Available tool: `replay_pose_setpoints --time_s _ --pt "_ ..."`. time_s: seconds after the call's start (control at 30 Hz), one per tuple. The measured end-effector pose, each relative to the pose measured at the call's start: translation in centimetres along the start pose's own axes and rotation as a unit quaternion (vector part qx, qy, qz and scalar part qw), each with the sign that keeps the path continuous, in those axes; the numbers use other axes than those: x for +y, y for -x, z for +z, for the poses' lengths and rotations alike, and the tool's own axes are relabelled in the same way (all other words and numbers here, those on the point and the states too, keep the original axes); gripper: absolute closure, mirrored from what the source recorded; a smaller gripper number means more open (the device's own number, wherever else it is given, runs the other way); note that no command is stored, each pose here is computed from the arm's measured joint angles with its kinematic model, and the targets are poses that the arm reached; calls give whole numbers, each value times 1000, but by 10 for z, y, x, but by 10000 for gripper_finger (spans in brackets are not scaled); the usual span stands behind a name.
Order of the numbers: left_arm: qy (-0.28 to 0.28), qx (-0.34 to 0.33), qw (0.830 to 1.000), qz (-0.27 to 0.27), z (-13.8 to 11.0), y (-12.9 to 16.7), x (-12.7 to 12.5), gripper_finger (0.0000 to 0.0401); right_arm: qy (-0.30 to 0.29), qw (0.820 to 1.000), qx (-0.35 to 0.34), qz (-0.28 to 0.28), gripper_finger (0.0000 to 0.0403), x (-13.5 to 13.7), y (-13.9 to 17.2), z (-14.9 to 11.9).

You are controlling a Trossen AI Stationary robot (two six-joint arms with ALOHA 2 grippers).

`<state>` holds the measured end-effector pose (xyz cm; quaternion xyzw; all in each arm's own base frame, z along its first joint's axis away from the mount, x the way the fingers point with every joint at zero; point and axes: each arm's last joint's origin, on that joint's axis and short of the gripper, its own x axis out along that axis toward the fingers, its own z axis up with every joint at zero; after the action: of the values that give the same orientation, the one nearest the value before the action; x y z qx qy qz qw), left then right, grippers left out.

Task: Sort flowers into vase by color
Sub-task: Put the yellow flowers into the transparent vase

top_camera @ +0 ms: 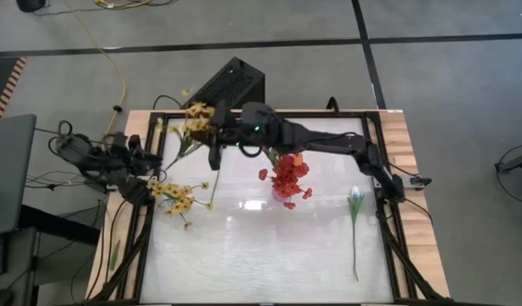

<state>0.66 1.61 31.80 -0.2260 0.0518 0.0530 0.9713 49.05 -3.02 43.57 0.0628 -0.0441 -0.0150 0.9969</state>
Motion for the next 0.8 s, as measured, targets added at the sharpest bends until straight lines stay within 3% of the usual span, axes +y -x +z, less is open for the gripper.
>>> replay_pose_setpoints --time_s 0.3,0.43,0.7,0.8 --pt "-6 -85 996 -40 32 -1 -20 297 19 999 36 -13 384 -2 37 40" --pt "-89 -43 995 -18 27 -31 -43 257 23 998 60 -11 384 3 45 43" --pt "-187 -36 980 53 26 -85 -80 173 40 997 70 6 384 17 46 41" --pt "-198 -17 976 88 30 -99 -84 151 41 997 69 10 384 21 46 41"
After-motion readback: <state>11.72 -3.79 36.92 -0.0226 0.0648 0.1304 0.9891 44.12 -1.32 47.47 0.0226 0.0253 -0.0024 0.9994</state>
